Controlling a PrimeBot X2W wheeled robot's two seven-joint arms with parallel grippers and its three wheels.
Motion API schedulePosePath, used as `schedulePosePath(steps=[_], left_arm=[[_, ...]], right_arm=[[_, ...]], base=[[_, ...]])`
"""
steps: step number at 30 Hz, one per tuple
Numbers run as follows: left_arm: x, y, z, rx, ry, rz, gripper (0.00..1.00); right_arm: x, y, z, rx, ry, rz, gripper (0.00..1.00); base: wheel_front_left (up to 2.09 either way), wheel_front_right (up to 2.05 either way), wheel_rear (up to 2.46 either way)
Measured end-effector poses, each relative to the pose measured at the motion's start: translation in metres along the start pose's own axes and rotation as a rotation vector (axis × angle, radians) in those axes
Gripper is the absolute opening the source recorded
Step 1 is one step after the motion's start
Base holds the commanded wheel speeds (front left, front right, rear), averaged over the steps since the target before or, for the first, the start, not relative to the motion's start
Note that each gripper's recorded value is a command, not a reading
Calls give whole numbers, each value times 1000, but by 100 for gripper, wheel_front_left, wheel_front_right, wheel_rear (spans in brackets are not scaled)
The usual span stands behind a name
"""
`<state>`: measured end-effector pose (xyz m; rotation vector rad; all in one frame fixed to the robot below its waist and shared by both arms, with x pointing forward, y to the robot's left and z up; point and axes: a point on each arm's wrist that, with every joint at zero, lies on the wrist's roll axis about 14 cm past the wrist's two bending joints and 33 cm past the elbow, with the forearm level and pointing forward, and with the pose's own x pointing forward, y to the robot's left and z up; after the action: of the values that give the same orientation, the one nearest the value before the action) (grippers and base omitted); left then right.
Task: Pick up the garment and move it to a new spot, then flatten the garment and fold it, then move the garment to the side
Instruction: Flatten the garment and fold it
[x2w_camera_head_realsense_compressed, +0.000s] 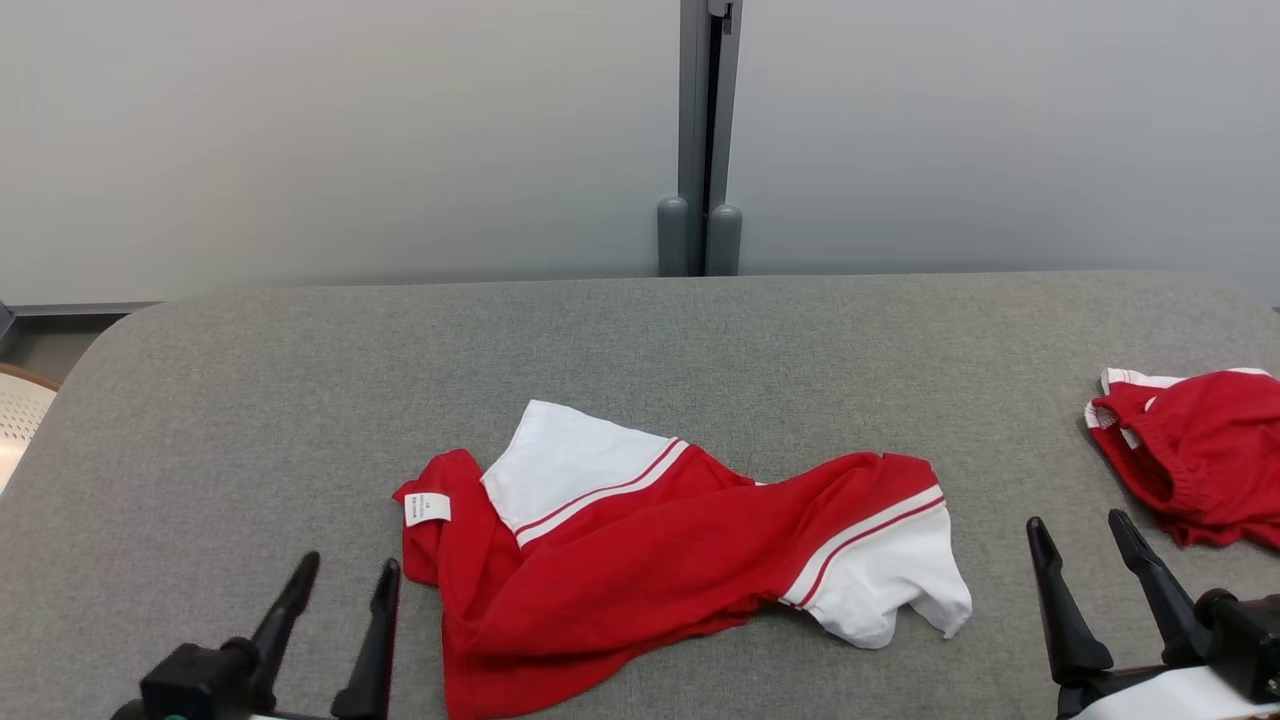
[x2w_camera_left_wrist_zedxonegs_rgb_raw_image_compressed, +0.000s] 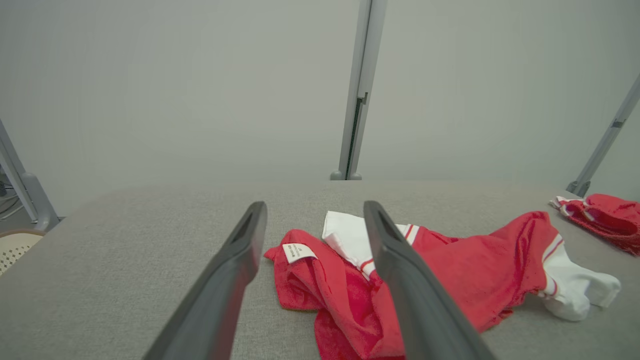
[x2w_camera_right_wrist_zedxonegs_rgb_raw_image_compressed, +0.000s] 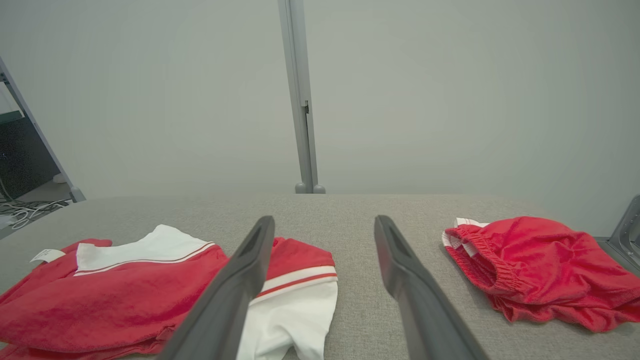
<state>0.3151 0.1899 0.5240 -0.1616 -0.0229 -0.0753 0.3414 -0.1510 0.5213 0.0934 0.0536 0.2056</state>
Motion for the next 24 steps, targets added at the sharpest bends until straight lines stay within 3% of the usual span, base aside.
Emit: schedulePosePath(steps=[10, 20, 21, 23, 24], left_arm=[[-8, -37, -87, -90, 367, -148, 100], [12, -28, -120, -151, 445, -127, 100], [15, -27, -121, -154, 448, -127, 93], [17, -27, -126, -166, 467, -126, 0], [16, -27, -130, -178, 483, -125, 0]], right_arm=[[10, 7, -8, 16, 25, 17, 100], [17, -2, -17, 31, 51, -15, 100], [18, -2, -17, 30, 52, -16, 100], [19, -2, -19, 30, 55, -18, 100], [20, -2, -19, 30, 56, -17, 100]], base=[[0, 0, 0], [0, 0, 0], [0, 0, 0], [0, 0, 0], [0, 0, 0]])
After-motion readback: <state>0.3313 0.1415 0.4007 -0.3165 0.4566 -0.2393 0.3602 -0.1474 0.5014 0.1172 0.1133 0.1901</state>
